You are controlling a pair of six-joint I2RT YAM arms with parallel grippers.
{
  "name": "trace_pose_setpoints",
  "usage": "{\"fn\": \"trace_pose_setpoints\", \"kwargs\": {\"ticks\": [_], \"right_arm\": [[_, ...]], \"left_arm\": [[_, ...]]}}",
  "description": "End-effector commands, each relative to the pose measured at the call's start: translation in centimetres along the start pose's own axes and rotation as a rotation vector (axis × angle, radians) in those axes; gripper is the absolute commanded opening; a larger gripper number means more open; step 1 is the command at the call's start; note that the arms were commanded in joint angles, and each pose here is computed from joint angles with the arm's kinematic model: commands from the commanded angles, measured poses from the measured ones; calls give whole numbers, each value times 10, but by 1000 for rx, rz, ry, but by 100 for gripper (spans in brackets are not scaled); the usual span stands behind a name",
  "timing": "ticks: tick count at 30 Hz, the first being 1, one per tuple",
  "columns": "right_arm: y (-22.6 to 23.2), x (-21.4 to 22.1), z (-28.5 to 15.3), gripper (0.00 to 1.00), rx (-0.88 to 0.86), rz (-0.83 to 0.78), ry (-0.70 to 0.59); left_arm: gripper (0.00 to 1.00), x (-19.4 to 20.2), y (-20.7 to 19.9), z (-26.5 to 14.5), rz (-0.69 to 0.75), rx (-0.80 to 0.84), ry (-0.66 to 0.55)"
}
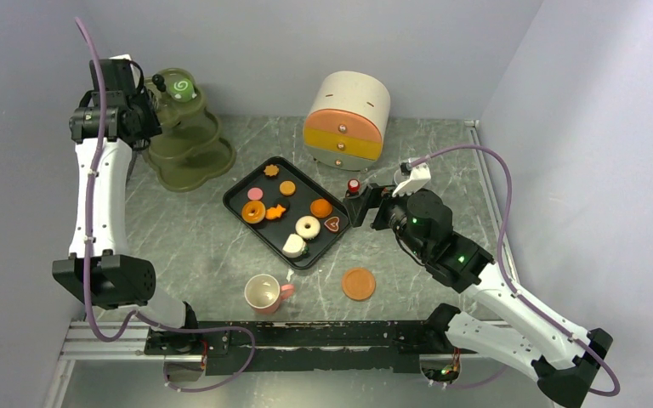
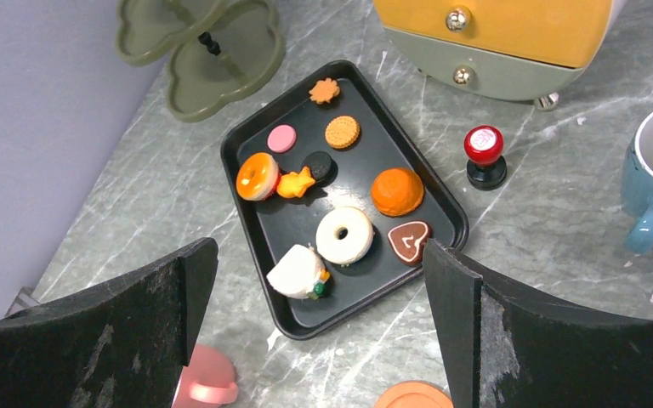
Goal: Serve the afternoon tea
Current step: Adjust the dessert on the tray.
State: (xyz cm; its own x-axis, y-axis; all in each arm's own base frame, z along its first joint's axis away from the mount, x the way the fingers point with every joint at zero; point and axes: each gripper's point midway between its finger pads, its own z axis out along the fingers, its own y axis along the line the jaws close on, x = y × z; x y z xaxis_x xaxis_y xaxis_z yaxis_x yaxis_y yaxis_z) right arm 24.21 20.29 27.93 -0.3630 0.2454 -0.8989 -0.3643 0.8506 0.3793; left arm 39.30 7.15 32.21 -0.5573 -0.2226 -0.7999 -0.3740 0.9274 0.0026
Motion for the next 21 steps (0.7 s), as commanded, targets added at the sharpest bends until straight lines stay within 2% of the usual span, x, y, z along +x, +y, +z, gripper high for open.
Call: {"fn": "trace_pose_setpoints", "kwargs": {"ticks": [1,10,21], "right_arm": [[0,-13,-5,95,1,10,-43],[-3,-13,-8,95,8,17,-52],[-3,-20,-13,95,12,17,-60]], "left_arm": [[38,-39,9,-19,-52,-35,-114],[38,-75,8,-20,-102,-24,-180],[38,-108,-34,-10,-181,192,-218]]}}
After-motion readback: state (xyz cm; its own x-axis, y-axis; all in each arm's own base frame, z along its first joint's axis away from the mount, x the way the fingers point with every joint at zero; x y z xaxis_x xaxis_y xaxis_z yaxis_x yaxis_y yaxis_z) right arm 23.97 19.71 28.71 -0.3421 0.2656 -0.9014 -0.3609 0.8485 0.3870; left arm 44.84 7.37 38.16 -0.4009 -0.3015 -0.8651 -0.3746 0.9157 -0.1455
